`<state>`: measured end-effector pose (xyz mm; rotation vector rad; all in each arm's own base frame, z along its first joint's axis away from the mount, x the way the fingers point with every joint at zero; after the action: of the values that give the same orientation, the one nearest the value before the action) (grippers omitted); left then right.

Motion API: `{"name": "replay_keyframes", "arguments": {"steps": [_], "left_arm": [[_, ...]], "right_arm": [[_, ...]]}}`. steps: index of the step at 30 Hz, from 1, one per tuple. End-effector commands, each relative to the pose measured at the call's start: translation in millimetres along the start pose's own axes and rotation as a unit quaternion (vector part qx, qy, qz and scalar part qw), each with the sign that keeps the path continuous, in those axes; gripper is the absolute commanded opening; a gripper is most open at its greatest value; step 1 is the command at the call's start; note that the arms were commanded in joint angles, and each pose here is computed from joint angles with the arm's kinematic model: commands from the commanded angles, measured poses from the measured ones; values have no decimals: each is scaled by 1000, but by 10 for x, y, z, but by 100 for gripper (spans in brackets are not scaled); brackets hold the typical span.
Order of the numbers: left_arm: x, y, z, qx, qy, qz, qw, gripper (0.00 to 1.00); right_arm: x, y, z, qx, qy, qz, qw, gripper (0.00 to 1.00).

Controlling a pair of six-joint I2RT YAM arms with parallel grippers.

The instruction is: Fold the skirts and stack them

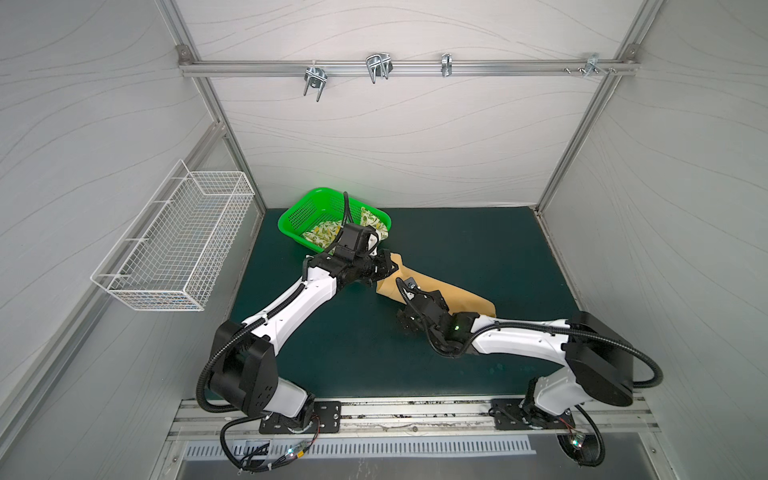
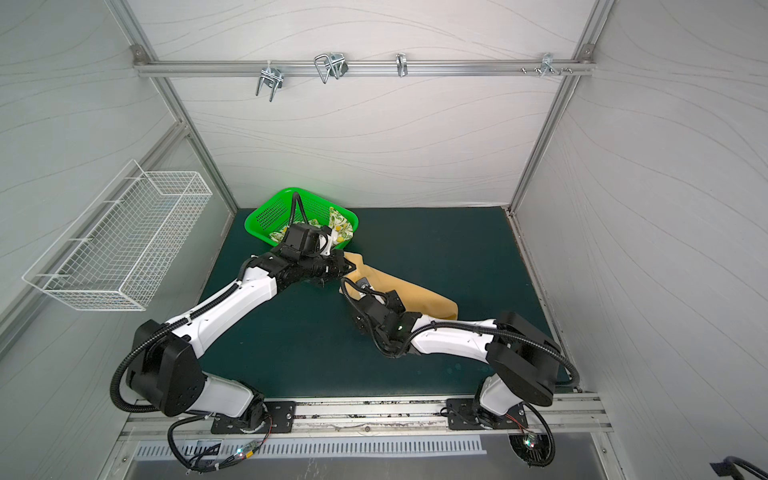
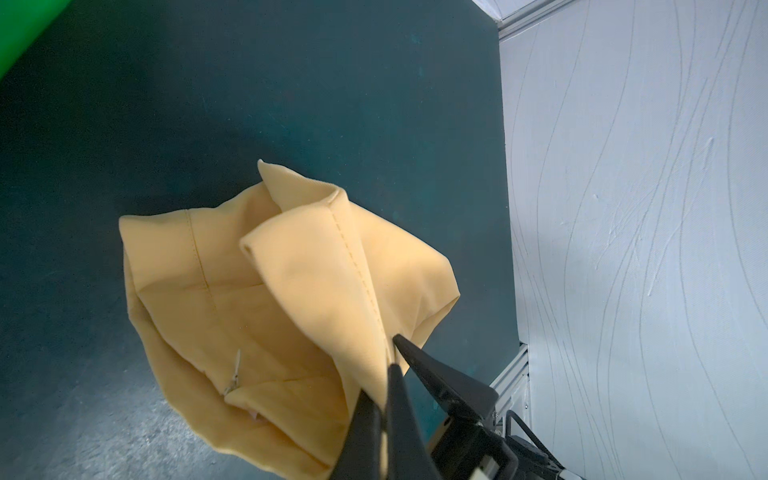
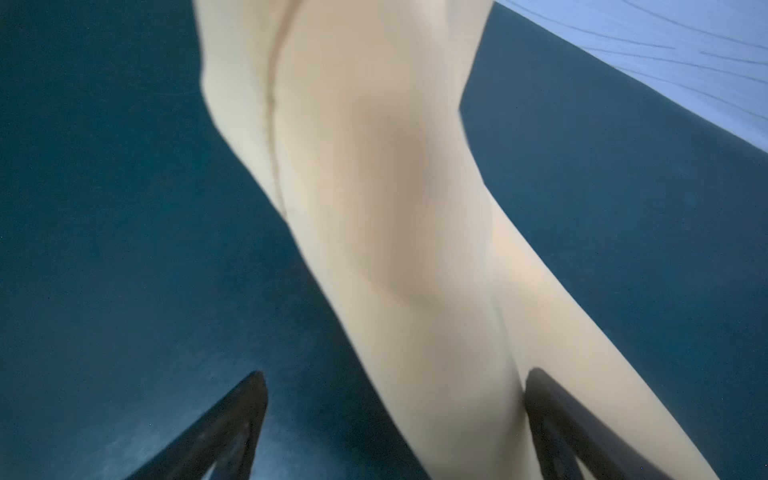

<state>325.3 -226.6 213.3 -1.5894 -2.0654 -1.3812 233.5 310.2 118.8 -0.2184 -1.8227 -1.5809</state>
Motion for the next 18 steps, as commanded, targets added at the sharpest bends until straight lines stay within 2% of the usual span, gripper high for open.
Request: {"name": "replay_keyframes", "arguments": {"steps": [1, 2, 3, 4, 6, 8, 14, 18], "left_arm": [[215, 230, -248, -33, -24, -37, 998, 0], [217, 228, -248, -33, -23, -36, 999, 0], [227, 232, -246, -34, -22, -37, 998, 0], [237, 238, -246, -34, -21, -39, 998, 0], [258, 256, -235, -35, -16, -44, 998, 0], [294, 282, -224, -36, -11, -50, 998, 0], [513, 400, -170, -35, 7, -76, 996, 0], [872, 536, -159, -45, 33, -115, 992, 0]], "right_arm": [[-34, 118, -8, 14, -27, -28, 999, 67], [-39, 120, -9, 12, -30, -27, 999, 45], [-37, 132, -13, 9, -32, -29, 999, 32], [-34, 141, -21, 7, -33, -29, 999, 21], [5, 171, 14, 1, -19, -30, 999, 7], [69, 219, 68, -4, 6, -30, 1000, 3], [337, 439, 381, -10, 119, -16, 993, 1], [648, 683, 770, -14, 244, 2, 970, 1]]}}
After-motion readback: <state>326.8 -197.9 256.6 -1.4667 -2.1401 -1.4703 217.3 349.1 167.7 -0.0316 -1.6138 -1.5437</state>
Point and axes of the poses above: each gripper's point midway between its finger pads, its own x axis back along the fingers, its own z axis along the line the jaws close on, y = z × x, the point moved 2 cm from there along x, back along the fingers, and after that the axes turned 15 degrees about -x, right-handed, at the moved point
